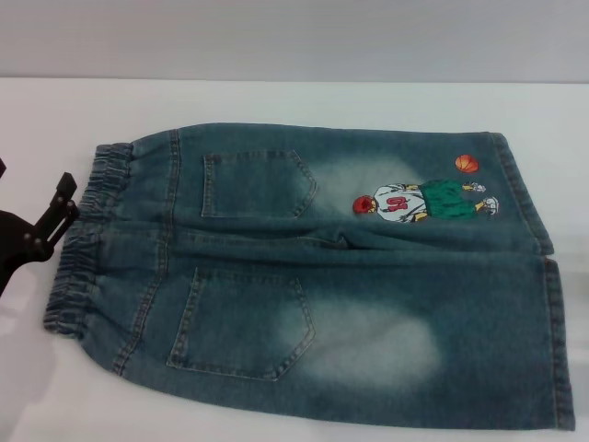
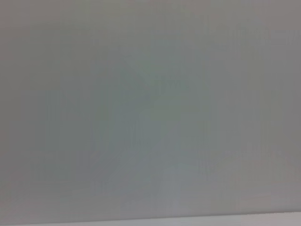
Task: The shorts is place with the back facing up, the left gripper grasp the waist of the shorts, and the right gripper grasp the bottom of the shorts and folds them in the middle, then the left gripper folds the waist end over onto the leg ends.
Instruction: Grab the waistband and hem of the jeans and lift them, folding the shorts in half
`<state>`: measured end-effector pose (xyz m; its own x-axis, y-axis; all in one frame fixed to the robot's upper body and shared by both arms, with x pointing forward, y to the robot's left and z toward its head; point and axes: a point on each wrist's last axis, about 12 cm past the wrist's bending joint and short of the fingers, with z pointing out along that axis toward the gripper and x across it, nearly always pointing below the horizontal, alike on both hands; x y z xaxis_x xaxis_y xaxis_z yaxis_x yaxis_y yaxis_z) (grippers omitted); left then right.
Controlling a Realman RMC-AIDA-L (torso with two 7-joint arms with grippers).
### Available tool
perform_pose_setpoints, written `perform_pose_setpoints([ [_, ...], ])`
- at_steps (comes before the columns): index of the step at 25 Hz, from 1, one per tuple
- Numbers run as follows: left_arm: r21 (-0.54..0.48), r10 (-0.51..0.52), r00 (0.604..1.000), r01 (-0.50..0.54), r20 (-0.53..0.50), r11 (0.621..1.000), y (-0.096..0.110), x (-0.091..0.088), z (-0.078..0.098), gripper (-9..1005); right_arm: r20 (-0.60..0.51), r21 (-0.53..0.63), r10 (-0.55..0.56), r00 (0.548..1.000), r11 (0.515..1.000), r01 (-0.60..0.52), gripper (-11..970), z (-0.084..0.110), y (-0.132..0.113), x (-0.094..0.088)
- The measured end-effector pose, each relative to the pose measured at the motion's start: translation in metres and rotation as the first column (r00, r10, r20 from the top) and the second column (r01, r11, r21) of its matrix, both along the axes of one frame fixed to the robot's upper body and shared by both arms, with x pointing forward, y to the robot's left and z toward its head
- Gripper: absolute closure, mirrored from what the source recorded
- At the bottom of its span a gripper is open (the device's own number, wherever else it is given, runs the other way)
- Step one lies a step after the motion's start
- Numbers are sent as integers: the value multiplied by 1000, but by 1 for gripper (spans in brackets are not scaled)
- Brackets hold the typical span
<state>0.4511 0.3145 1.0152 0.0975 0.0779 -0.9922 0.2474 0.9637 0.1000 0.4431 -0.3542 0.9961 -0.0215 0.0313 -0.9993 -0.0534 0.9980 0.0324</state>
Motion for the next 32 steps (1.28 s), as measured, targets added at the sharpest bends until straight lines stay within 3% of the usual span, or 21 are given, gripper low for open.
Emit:
perform_pose_setpoints([
  [20,-6,-36,999,36,8,999,-7,4,2,134,0,-21,73,997,997,-73,441,1,6,1],
  [25,-10,-82,997,82,-6,997,-19,16,7,134,-20,27,186,982,982,-185,441,5,18,20],
  [29,-37,-111,992,108,-68,993,-37,46,28,134,-48,55,271,961,962,-268,441,17,19,46],
  [31,-37,-113,991,111,-74,993,-39,48,30,135,-84,97,320,944,945,-312,442,30,18,70],
  [32,-34,-124,985,120,-120,992,-49,59,42,135,-84,97,320,944,945,-312,442,30,18,70],
])
